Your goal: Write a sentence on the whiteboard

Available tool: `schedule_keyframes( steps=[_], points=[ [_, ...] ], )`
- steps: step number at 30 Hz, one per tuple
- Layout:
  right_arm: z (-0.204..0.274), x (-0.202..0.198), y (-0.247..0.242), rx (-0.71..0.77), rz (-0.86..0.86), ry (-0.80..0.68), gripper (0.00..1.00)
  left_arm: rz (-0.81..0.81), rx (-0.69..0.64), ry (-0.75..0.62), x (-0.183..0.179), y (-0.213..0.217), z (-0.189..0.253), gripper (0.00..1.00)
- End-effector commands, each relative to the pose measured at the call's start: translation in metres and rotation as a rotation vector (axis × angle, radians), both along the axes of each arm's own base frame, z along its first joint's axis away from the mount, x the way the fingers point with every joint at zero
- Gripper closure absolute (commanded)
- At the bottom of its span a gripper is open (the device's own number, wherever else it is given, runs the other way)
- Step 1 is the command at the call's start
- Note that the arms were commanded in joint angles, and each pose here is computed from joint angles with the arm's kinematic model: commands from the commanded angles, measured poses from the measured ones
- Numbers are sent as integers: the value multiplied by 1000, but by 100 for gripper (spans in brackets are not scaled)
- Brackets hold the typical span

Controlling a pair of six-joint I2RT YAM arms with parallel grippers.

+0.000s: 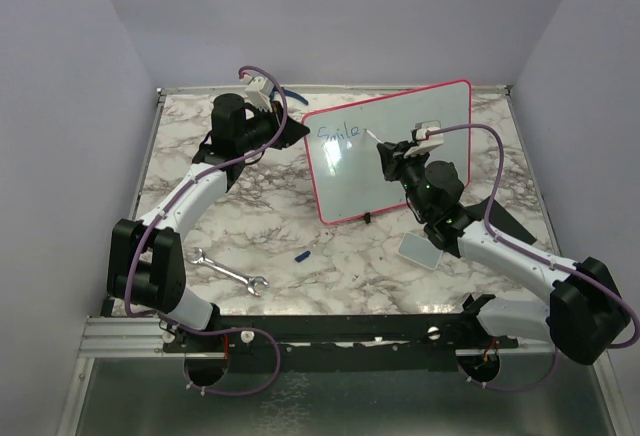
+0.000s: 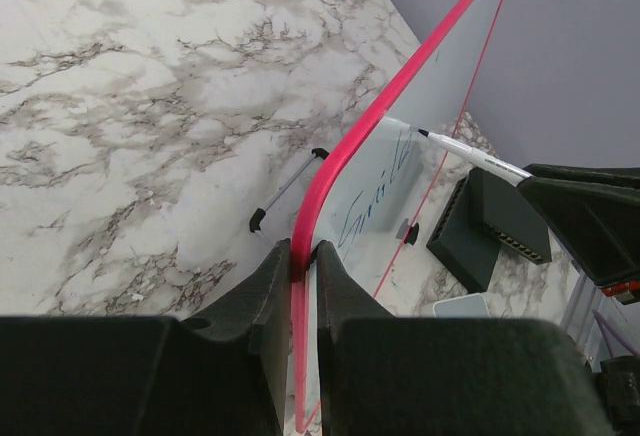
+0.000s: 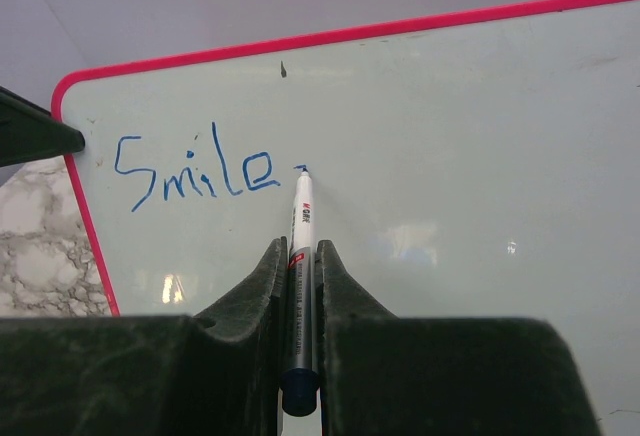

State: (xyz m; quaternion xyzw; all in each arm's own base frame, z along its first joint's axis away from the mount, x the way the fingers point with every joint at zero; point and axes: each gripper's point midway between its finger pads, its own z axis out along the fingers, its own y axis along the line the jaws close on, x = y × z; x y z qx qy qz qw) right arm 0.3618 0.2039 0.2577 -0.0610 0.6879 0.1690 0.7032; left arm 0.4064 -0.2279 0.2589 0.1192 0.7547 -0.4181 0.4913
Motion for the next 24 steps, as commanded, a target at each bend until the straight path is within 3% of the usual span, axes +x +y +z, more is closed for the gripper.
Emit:
schedule_keyframes(
  steps=[1, 13, 24],
  points=[
    [-10, -2, -1, -18, 12, 24, 100, 15, -2, -54, -1, 5, 17, 97],
    [-12, -4, 1, -30, 29, 23, 100, 16, -2, -53, -1, 5, 17, 97],
    [24, -24, -15, 28, 22, -36, 100, 18, -1, -55, -1, 5, 17, 97]
  ],
)
